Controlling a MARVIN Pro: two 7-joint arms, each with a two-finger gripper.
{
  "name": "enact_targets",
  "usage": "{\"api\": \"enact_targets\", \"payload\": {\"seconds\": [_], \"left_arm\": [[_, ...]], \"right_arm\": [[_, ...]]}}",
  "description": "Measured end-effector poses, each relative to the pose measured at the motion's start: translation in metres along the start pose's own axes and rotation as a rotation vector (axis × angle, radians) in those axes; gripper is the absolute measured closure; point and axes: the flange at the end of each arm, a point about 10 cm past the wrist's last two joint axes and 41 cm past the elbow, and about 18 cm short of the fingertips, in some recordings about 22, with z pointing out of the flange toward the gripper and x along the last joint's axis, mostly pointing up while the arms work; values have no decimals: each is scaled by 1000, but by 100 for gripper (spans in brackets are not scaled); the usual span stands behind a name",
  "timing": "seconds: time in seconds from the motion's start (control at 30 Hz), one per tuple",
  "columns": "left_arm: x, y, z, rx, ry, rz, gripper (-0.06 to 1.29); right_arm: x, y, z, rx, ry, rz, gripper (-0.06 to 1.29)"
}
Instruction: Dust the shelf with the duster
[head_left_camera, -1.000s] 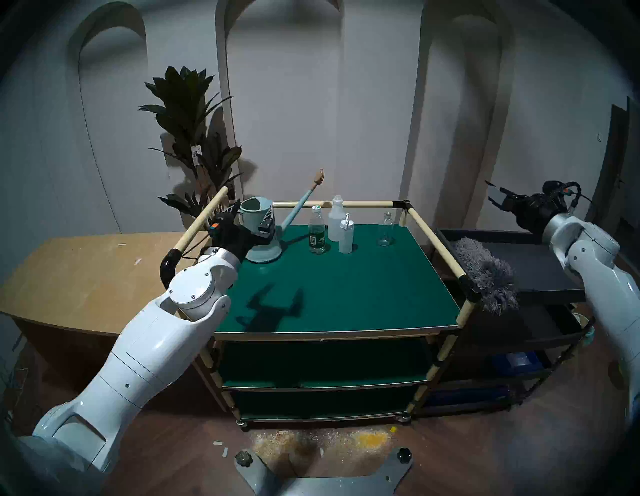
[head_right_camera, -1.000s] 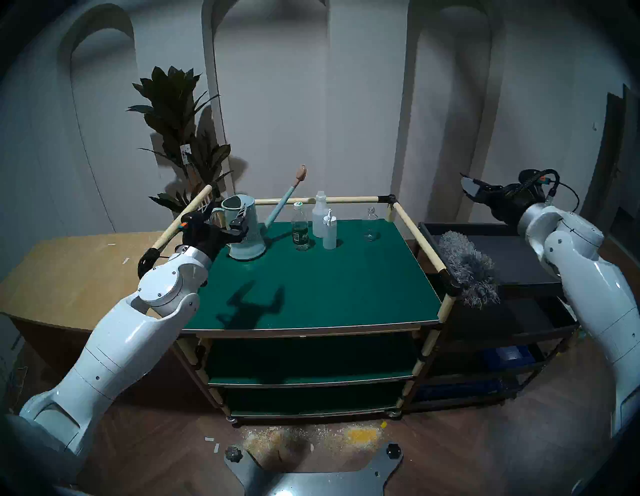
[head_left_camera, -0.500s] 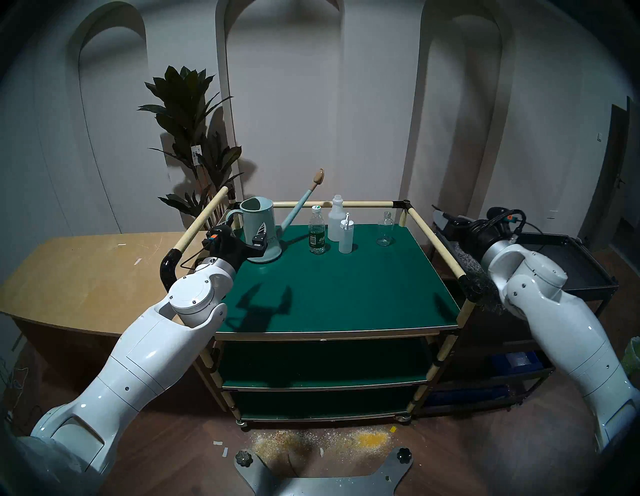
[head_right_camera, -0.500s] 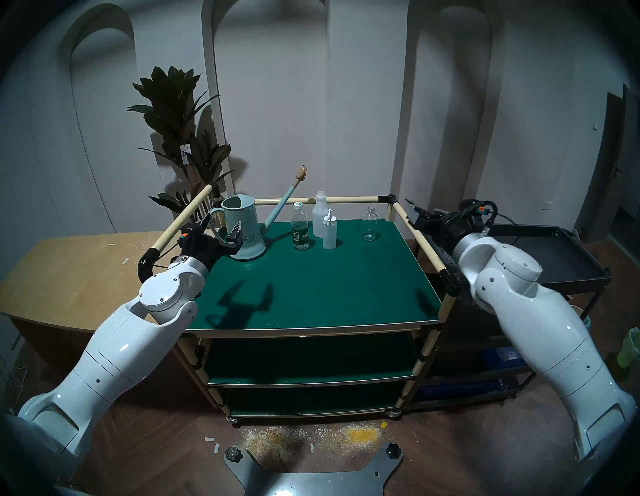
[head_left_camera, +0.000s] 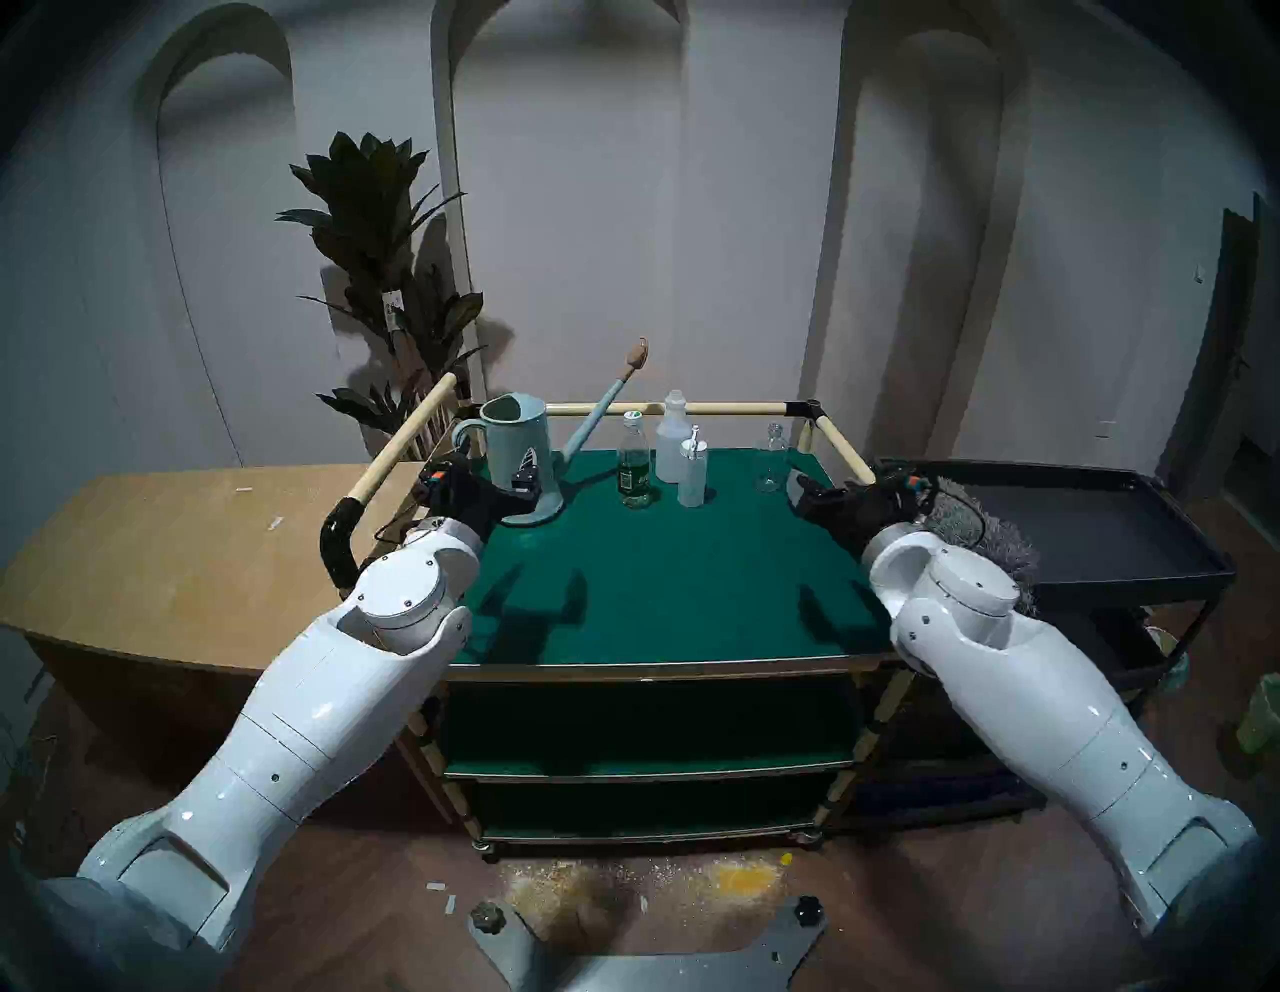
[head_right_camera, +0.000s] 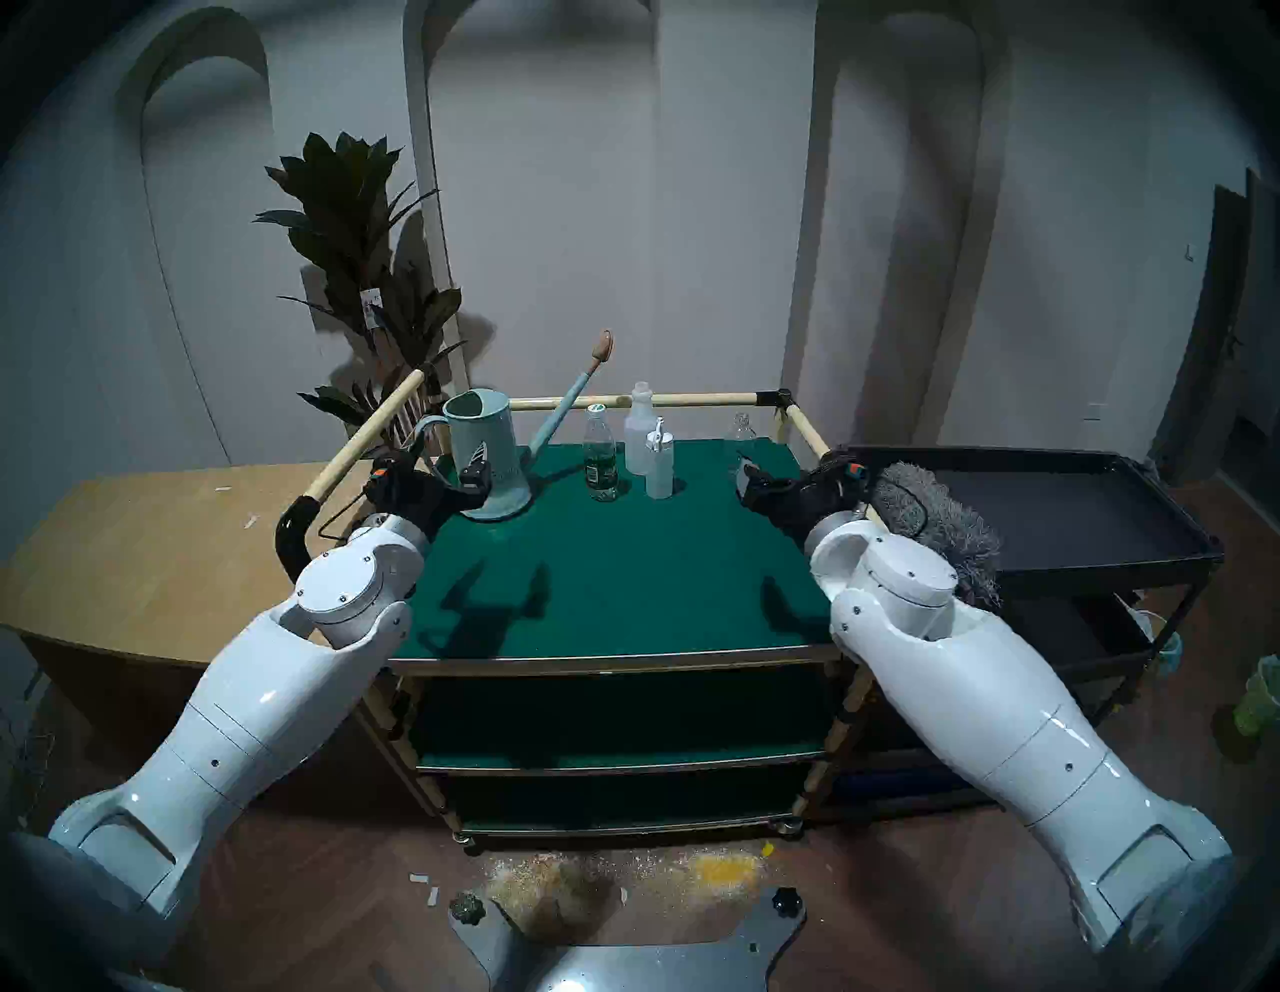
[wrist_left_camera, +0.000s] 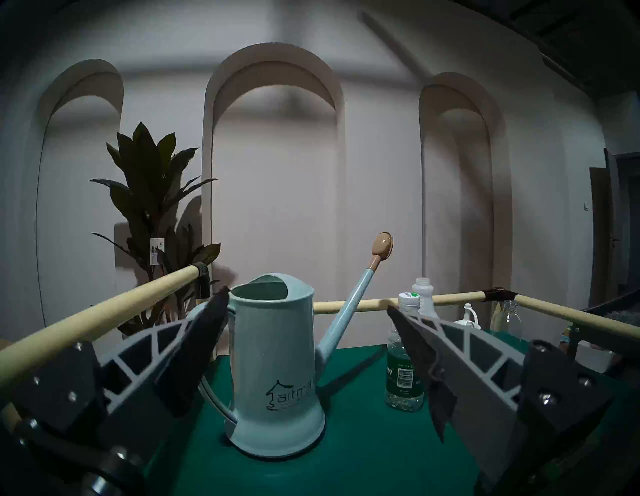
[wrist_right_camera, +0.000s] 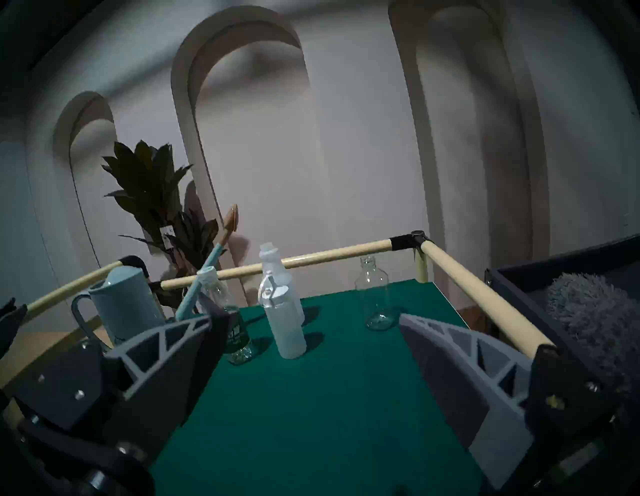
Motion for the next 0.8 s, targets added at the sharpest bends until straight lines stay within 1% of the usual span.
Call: {"api": "enact_targets", "payload": {"seconds": [0.13, 0.2, 0.3, 0.4, 0.47, 0.57, 0.7, 0.8], "left_arm": [[-12, -3, -2, 16, -23, 4, -2], [-15, -3, -3, 20, -29, 4, -2], [-19, -1, -5, 21, -33, -1, -2], [-21, 2, -6, 19, -33, -5, -2], [-23, 5, -7, 14, -32, -8, -2], [-25, 10, -8, 5, -34, -12, -2], [-29, 21, -10, -15, -38, -14, -2], [-32, 25, -10, -21, -40, -12, -2]], "right_arm": [[-16, -13, 11, -20, -3, -45, 0], [-20, -17, 16, -27, 3, -65, 0], [-22, -21, 27, -43, 22, -100, 0], [-20, -21, 36, -54, 33, -112, 0], [-18, -18, 45, -54, 34, -104, 0], [-16, -12, 56, -47, 19, -83, 0], [-18, 0, 72, -27, -43, -31, 0], [-20, 8, 81, -11, -86, -5, 0]]}}
